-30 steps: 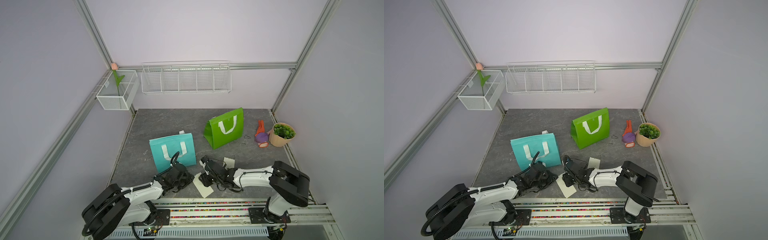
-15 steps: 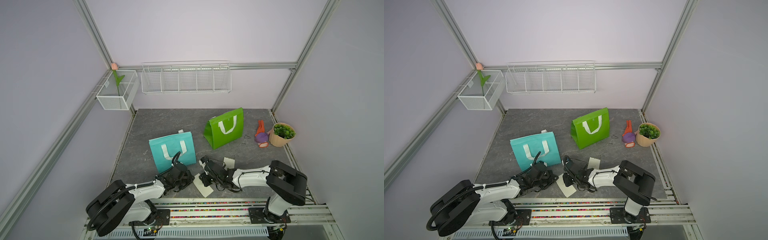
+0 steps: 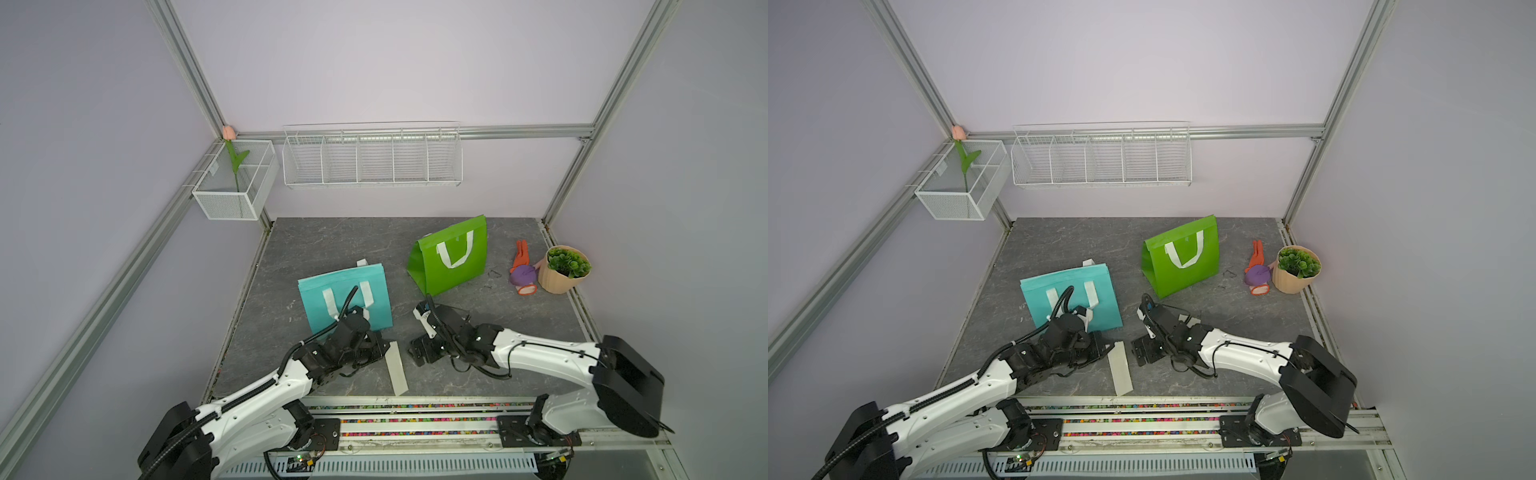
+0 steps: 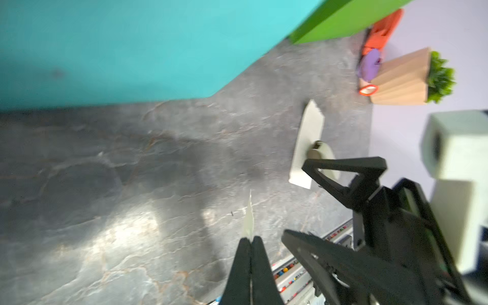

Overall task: Staple the receipts to the bags
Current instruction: Pick up the receipt from the center of the board.

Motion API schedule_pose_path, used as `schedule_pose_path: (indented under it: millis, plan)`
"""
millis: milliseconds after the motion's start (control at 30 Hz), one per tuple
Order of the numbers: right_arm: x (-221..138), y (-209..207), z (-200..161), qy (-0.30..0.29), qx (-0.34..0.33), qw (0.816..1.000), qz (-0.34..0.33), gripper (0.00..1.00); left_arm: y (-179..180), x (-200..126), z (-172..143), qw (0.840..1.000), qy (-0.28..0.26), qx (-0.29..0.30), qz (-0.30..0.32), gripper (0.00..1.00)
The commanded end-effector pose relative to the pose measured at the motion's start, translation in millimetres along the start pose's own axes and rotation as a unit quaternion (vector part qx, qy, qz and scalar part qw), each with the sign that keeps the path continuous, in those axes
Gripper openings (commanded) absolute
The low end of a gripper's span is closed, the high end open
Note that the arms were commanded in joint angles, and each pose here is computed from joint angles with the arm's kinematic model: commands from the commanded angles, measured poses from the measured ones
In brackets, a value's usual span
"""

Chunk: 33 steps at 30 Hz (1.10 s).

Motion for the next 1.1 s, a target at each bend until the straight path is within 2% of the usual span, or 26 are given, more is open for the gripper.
schedule_pose_path:
  millis: [0, 100, 233, 333, 400, 567, 667, 767, 967, 1067]
  plan:
    - [-28.3, -22.9, -3.1, 0.029, -0.010, 0.998, -0.055, 0.92, -7.4, -20.5, -2.3, 0.995, 0.027, 0.094, 0.012, 0.00]
    - [-44.5, -22.1, 7.4, 0.012, -0.019, 0.999, -0.043, 0.91, -17.4, -36.9, 10.6, 0.988, 0.006, 0.155, 0.018, 0.00]
    - [-59.7, 0.6, 24.1, -0.024, -0.045, 0.998, 0.032, 0.89, -33.9, -55.0, 25.5, 0.975, -0.005, 0.224, 0.011, 0.00]
    - [-67.1, 21.0, 37.2, -0.046, -0.055, 0.989, 0.129, 0.94, -45.5, -70.9, 36.5, 0.963, -0.016, 0.270, 0.009, 0.00]
    - [-73.5, 38.1, 48.1, -0.058, -0.060, 0.975, 0.208, 1.00, -46.4, -84.3, 47.6, 0.959, -0.032, 0.280, 0.027, 0.00]
    - [-78.3, 76.8, 74.7, -0.080, -0.103, 0.936, 0.326, 0.92, -68.0, -118.4, 71.8, 0.941, -0.089, 0.326, -0.002, 0.00]
    - [-78.5, 96.7, 96.6, -0.089, -0.116, 0.912, 0.383, 0.88, -76.6, -126.7, 81.9, 0.935, -0.099, 0.340, -0.017, 0.00]
    - [-73.5, 108.1, 114.9, -0.102, -0.128, 0.900, 0.405, 0.85, -79.1, -128.2, 91.3, 0.932, -0.100, 0.347, -0.023, 0.00]
    - [-61.9, 118.5, 156.4, -0.148, -0.138, 0.896, 0.396, 0.83, -64.6, -136.4, 130.5, 0.941, -0.117, 0.312, -0.063, 0.00]
    - [-54.5, 123.9, 172.9, -0.148, -0.138, 0.894, 0.401, 0.81, -66.0, -140.3, 141.3, 0.937, -0.119, 0.315, -0.089, 0.00]
Point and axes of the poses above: each gripper's point midway between its finger pads, its own x axis out along the fingers, its own y axis along the line the jaws close on, z = x × y, the point moved 2 cm from there along -x, back along the fingers, and after that the axes turned 8 degrees about x, right-handed, at the moved point
